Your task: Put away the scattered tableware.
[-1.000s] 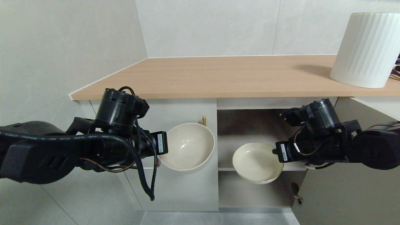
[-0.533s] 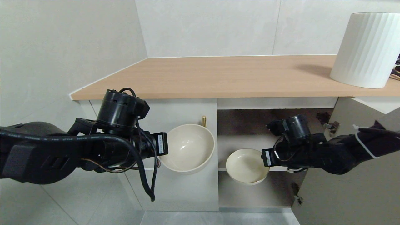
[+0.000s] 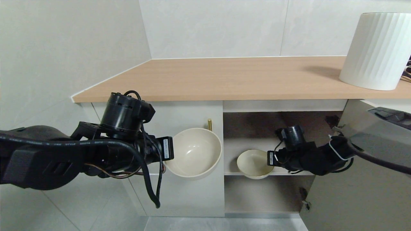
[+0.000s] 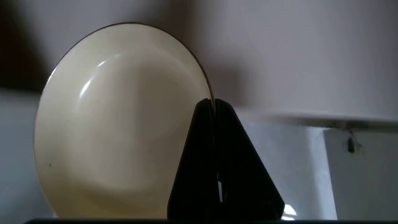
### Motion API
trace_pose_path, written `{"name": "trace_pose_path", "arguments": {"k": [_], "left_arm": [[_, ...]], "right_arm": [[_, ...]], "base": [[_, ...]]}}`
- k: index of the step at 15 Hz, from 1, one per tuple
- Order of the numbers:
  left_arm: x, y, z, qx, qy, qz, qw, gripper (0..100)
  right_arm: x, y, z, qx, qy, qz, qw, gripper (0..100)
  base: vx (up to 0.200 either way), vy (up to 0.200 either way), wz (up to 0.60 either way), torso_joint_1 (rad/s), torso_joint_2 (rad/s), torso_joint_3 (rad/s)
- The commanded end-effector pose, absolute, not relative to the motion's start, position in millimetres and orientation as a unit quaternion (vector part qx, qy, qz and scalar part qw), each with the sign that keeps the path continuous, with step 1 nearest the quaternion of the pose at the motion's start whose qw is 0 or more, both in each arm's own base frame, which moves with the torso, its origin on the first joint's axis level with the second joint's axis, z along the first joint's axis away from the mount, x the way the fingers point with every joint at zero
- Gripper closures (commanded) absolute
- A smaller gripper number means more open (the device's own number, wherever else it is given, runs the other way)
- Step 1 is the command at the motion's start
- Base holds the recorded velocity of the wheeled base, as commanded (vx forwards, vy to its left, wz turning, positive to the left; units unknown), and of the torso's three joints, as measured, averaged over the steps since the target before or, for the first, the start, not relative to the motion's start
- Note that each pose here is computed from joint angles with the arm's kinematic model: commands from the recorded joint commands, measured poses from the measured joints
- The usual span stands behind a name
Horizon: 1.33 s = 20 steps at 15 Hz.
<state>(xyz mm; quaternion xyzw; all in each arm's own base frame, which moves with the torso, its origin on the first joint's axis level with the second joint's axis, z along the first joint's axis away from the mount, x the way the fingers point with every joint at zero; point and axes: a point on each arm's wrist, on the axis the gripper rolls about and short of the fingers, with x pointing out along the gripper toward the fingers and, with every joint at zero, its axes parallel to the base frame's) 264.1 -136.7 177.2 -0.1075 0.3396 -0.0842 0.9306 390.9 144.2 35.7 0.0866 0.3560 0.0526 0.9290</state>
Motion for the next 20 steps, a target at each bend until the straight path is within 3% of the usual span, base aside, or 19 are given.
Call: {"name": "trace_pose_path", "arguments": {"k": [1, 12, 19, 20], "left_arm": [[263, -138, 176, -0.106, 0.341, -0.086, 0.93, 100], [262, -142, 172, -0.102, 0.347, -0.09, 0.928, 100], [262, -142, 172, -0.102, 0.347, -0.09, 0.928, 100], [262, -142, 172, -0.102, 0.347, -0.09, 0.928, 100]], "right_arm": [[411, 141, 9, 0.081, 0.356, 0.012, 0.931, 100], [457, 122, -23, 0.085, 0.316, -0.089, 0.941, 100], [460, 120, -24, 0.086, 0.313, -0.093, 0.941, 100], [460, 120, -24, 0.087, 0.313, -0.093, 0.941, 0]], "base": [[0.0, 0.0, 0.0, 0.0, 0.0, 0.0], [0.0, 0.0, 0.0, 0.0, 0.0, 0.0], [0.0, 0.0, 0.0, 0.0, 0.0, 0.0], [0.0, 0.0, 0.0, 0.0, 0.0, 0.0]]}}
